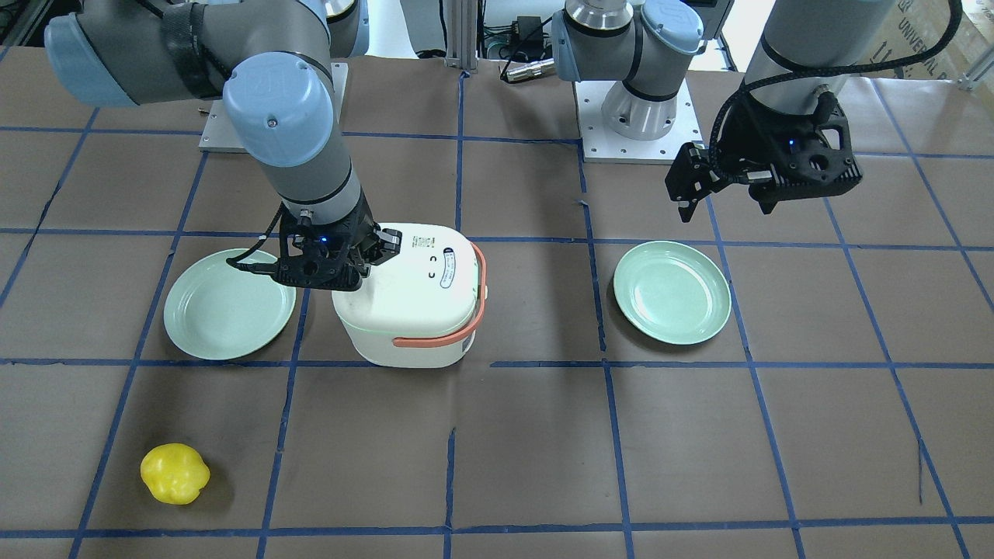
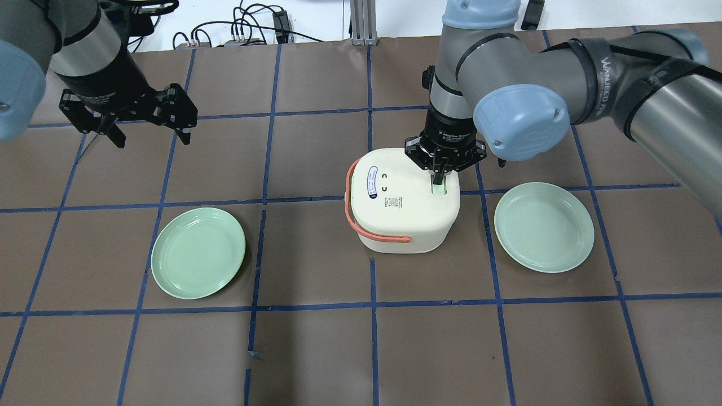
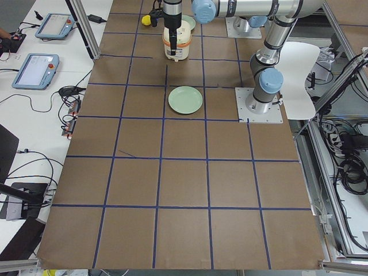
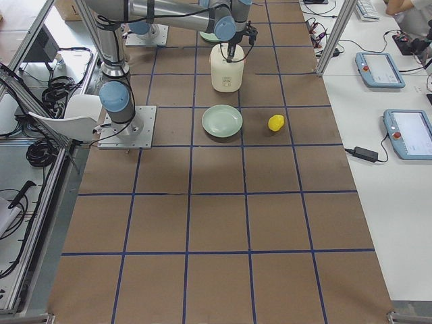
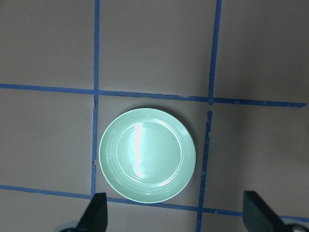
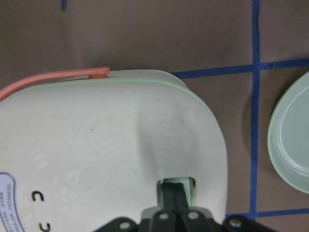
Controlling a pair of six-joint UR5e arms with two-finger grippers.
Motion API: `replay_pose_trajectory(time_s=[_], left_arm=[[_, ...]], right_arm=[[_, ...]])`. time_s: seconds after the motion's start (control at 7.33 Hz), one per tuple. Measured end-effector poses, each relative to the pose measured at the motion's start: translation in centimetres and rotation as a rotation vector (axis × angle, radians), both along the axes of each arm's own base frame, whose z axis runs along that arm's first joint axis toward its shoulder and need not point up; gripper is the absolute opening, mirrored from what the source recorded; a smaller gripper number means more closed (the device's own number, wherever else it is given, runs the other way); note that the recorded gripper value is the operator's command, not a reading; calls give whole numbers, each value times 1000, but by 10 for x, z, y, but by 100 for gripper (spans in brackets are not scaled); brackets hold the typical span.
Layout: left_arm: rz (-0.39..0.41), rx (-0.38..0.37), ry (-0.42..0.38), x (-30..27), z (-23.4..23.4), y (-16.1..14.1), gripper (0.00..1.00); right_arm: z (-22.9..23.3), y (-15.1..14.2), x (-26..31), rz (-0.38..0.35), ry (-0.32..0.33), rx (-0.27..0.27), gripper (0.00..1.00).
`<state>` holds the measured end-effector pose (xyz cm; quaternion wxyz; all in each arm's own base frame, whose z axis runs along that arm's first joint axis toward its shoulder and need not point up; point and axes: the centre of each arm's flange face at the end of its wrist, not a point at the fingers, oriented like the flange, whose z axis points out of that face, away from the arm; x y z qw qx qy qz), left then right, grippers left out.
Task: Press rice cooker button
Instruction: 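Lift the right gripper up away from the opened lid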
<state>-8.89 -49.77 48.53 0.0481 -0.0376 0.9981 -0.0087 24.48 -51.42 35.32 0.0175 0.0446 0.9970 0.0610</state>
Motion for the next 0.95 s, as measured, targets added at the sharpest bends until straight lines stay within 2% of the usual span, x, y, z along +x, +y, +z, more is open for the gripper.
replay_pose_trajectory(time_s=[0.27,0.55,0.68,0.95], left_arm=[[0,0,0,0,0,0,100],[0,0,0,0,0,0,100],[0,0,0,0,0,0,100],[0,0,0,0,0,0,100]], right_arm=[[14,-4,1,-1,-7,-28,61],[61,-12,-1,-3,-21,-90,88],[98,-12,-8,3,-24,-119,91],[162,-6,-45,64,-13,-172,100]])
